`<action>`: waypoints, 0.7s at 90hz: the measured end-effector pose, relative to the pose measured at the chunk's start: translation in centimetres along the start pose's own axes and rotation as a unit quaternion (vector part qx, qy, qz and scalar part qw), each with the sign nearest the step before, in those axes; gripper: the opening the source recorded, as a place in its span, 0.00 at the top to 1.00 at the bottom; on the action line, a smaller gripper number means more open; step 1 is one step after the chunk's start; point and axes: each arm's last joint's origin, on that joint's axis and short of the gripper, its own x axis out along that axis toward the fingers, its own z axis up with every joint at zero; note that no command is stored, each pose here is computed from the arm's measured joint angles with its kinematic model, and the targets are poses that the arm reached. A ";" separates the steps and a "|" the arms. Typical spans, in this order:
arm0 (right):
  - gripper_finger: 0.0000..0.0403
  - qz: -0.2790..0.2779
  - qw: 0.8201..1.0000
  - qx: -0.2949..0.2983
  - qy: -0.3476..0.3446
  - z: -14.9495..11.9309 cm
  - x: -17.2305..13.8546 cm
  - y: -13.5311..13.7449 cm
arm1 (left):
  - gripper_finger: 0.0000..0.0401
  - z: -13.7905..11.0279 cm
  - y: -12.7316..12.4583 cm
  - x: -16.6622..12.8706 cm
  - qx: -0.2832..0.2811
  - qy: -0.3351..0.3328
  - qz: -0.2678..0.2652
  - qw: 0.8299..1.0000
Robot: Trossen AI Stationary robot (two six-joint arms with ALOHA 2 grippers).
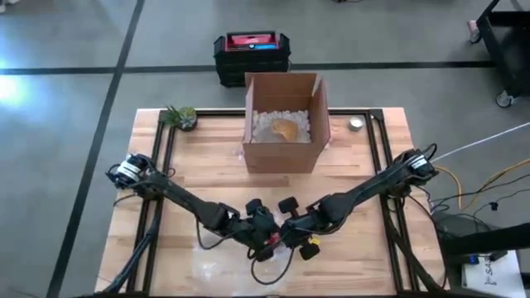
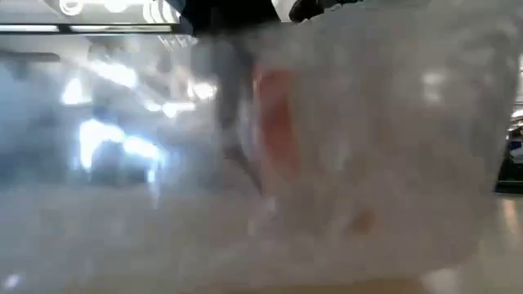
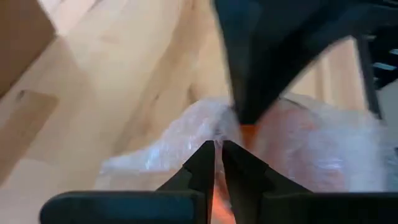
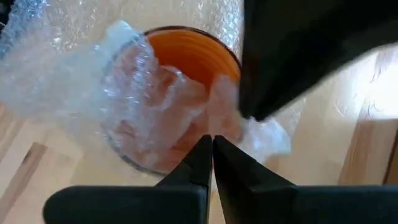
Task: Wrap mug
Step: Wrap the orange mug with the transparent bubble wrap
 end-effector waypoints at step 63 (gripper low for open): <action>1.00 -0.030 1.000 -0.006 0.007 0.1 2.5 1.0 | 0.95 -0.9 -0.1 1.4 0.006 0.011 0.000 1.000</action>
